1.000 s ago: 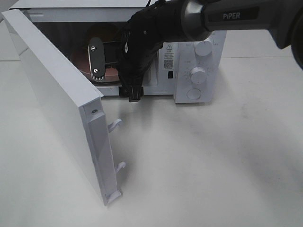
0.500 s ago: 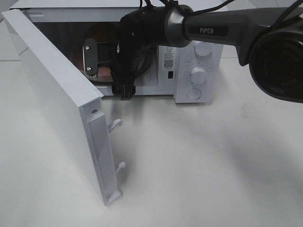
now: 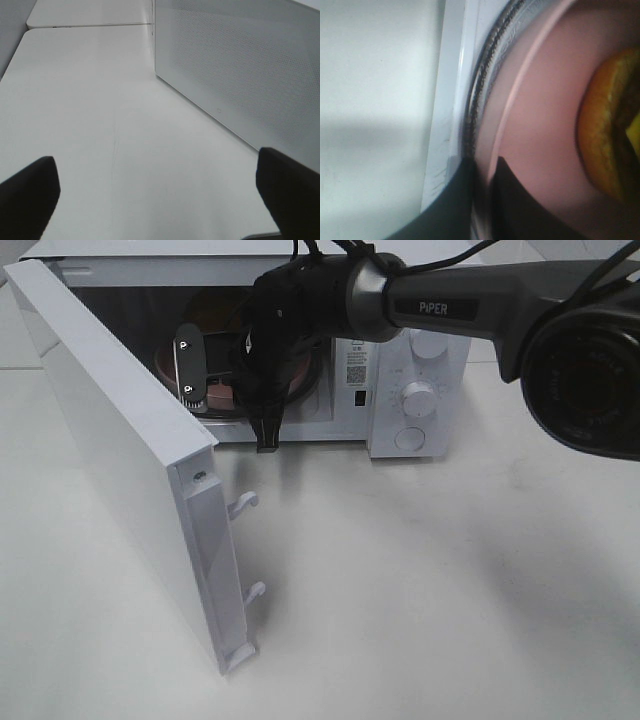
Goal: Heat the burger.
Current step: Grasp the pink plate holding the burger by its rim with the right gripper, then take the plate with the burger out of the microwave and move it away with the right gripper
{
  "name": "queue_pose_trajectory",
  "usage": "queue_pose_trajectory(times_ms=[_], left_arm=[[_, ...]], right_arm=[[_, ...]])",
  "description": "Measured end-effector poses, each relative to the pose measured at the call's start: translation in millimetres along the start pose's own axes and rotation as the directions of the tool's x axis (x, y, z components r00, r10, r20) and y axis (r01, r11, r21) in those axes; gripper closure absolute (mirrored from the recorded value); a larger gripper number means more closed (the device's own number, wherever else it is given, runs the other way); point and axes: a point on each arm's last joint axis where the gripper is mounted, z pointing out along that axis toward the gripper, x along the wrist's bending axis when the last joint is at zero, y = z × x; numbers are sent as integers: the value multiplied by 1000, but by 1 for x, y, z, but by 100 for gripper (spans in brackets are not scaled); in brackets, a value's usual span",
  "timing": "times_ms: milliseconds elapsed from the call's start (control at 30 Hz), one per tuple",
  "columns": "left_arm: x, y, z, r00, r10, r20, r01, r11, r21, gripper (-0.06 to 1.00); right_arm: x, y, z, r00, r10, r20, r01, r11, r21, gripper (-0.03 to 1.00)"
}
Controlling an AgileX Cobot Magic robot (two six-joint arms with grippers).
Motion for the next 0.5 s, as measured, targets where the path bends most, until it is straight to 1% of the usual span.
queue_pose_trajectory(times_ms=[33, 500], left_arm=[[0, 0, 0, 1000, 0, 0, 0, 1000, 0, -4], [0, 0, 0, 1000, 0, 0, 0, 1000, 0, -4]], right_arm=[[1, 1, 1, 1000, 2, -2, -2, 1000, -3, 90], [0, -2, 2, 1000, 5, 0, -5, 1000, -4, 91]])
